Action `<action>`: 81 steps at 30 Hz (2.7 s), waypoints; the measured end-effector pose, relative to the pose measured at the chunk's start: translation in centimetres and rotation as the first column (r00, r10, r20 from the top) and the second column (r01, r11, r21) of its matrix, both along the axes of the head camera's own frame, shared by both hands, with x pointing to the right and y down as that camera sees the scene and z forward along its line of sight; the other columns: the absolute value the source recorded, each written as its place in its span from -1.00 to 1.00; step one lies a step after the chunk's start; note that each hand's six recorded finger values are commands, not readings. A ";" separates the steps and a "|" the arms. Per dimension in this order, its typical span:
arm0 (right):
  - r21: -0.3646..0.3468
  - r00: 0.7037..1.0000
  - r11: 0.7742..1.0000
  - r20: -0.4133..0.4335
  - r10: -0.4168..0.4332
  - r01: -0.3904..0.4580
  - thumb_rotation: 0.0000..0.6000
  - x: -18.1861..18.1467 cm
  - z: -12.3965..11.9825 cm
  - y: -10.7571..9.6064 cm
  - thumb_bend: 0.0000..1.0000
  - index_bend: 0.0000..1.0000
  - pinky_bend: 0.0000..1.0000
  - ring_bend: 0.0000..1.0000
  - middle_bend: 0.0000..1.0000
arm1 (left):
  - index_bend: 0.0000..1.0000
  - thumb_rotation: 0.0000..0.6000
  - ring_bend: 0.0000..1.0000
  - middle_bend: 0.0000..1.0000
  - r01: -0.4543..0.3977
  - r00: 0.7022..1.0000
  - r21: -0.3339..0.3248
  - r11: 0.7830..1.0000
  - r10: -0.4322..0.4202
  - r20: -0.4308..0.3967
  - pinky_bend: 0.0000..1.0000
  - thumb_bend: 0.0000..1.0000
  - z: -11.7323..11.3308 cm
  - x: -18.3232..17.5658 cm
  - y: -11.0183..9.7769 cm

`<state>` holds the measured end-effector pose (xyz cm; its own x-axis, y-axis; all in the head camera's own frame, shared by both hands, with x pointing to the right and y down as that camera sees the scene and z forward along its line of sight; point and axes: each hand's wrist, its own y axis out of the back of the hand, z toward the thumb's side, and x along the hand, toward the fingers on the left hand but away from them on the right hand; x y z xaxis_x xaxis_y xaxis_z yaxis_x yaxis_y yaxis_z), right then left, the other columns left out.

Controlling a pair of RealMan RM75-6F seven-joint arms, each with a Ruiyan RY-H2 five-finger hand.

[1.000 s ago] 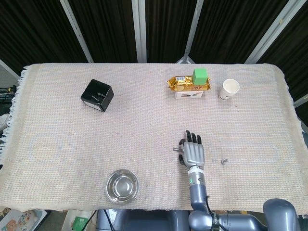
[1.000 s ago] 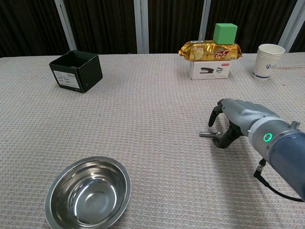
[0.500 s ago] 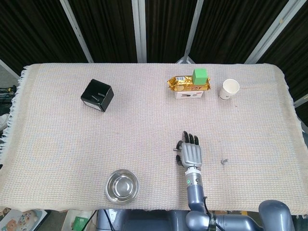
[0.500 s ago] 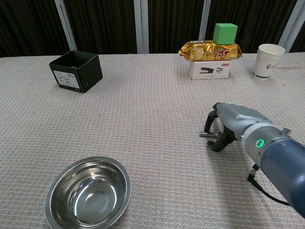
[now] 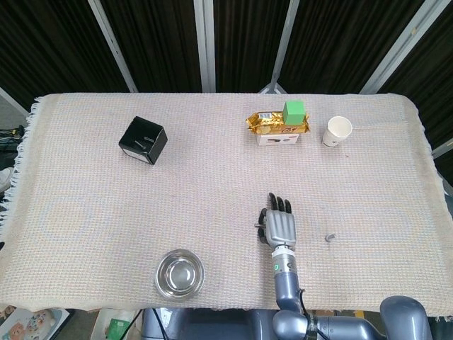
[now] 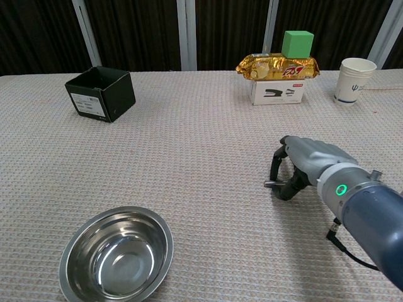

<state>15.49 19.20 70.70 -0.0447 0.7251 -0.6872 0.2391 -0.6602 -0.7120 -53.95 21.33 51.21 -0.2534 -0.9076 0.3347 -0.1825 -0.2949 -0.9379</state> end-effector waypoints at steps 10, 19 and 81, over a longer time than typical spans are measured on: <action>-0.001 1.000 1.000 0.005 -0.008 0.008 1.00 -0.4 0.1 0.1 -0.23 0.08 -1.00 -1.00 -0.98 | -0.63 1.00 -0.96 -0.77 0.000 1.000 -0.002 1.000 0.000 0.001 -0.89 -0.87 0.0 0.0 0.0; -0.008 1.000 1.000 0.012 -0.018 0.018 1.00 -0.9 0.2 0.3 -0.23 0.08 -1.00 -1.00 -0.98 | -0.63 1.00 -0.96 -0.77 -0.001 1.000 -0.002 1.000 0.001 0.001 -0.89 -0.87 0.0 0.0 0.0; -0.002 0.995 0.998 0.078 0.057 -0.057 1.00 1.8 -2.5 -2.0 -0.23 0.16 -1.00 -1.00 -0.98 | -0.63 1.00 -0.96 -0.77 -0.009 1.000 -0.005 1.000 0.009 0.010 -0.89 -0.87 0.2 0.4 0.1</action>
